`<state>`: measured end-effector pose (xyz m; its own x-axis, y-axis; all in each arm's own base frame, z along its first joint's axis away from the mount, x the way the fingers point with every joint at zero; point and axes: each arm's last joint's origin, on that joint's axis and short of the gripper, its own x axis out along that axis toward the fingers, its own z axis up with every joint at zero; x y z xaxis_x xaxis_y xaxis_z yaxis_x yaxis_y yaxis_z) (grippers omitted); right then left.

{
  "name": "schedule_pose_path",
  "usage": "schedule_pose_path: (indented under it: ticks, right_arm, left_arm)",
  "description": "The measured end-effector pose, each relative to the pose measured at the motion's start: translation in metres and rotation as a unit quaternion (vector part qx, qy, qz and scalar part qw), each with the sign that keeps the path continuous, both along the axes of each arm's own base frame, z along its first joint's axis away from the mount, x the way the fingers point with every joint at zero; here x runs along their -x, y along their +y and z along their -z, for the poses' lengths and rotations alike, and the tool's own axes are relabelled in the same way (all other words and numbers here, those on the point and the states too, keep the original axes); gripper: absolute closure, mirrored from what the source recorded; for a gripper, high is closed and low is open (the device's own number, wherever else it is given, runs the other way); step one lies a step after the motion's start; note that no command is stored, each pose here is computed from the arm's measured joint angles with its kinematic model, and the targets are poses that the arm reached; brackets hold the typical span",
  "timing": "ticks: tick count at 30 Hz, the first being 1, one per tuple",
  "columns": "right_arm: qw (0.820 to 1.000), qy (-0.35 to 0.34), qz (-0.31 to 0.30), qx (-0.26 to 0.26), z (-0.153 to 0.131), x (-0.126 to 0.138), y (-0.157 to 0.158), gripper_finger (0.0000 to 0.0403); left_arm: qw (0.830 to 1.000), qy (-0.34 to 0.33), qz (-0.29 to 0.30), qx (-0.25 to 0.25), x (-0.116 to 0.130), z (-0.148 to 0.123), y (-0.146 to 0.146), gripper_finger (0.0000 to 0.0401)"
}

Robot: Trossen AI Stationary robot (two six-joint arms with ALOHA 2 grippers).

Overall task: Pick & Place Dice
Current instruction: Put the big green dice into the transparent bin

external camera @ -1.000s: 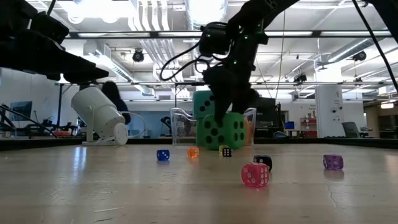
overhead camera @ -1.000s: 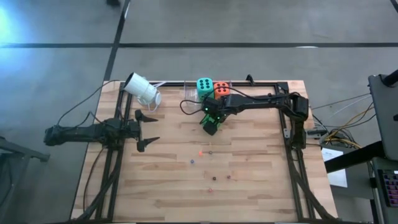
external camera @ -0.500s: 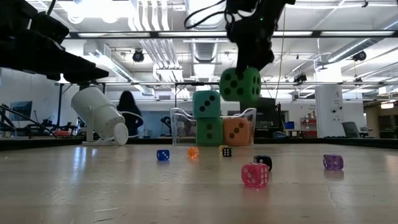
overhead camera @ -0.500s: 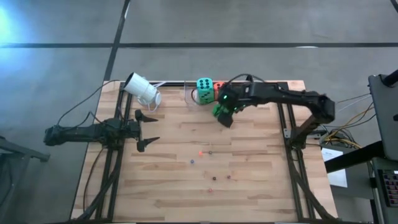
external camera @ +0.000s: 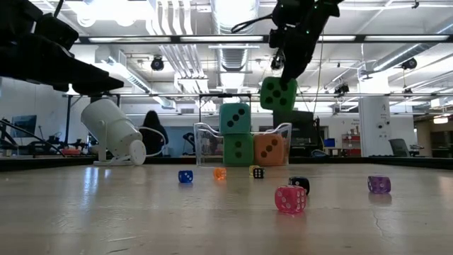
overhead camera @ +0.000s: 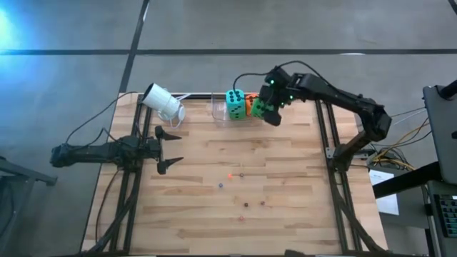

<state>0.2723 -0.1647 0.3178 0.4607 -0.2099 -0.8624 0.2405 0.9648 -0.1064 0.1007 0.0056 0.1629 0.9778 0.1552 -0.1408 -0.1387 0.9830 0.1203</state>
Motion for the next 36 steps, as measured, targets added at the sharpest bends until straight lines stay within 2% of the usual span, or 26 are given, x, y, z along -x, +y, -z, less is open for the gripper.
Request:
schedule_pose_path:
  ticks: [3,7,16,28,36]
  right_arm:
    - [0.999,0.007,-0.041,0.020,0.003,0.002,-0.013,0.0077]
    - [0.994,-0.003,-0.106,0.023,0.010,-0.001,-0.030,0.0078]
    - [0.992,0.037,-0.116,0.020,0.037,-0.005,-0.073,0.0074]
    - [0.983,0.037,-0.167,0.064,0.021,-0.011,-0.082,0.0074]
    - [0.978,0.058,-0.189,0.059,0.038,-0.015,-0.091,0.0074]
  left_arm:
    - [1.000,0.000,0.000,0.000,0.000,0.000,0.000,0.0001]
    - [1.000,0.000,0.000,0.000,0.000,0.000,0.000,0.0001]
    - [1.000,0.000,0.000,0.000,0.000,0.000,0.000,0.0001]
    - [1.000,0.000,0.000,0.000,0.000,0.000,0.000,0.0001]
    - [1.000,0.000,0.000,0.000,0.000,0.000,0.000,0.0001]
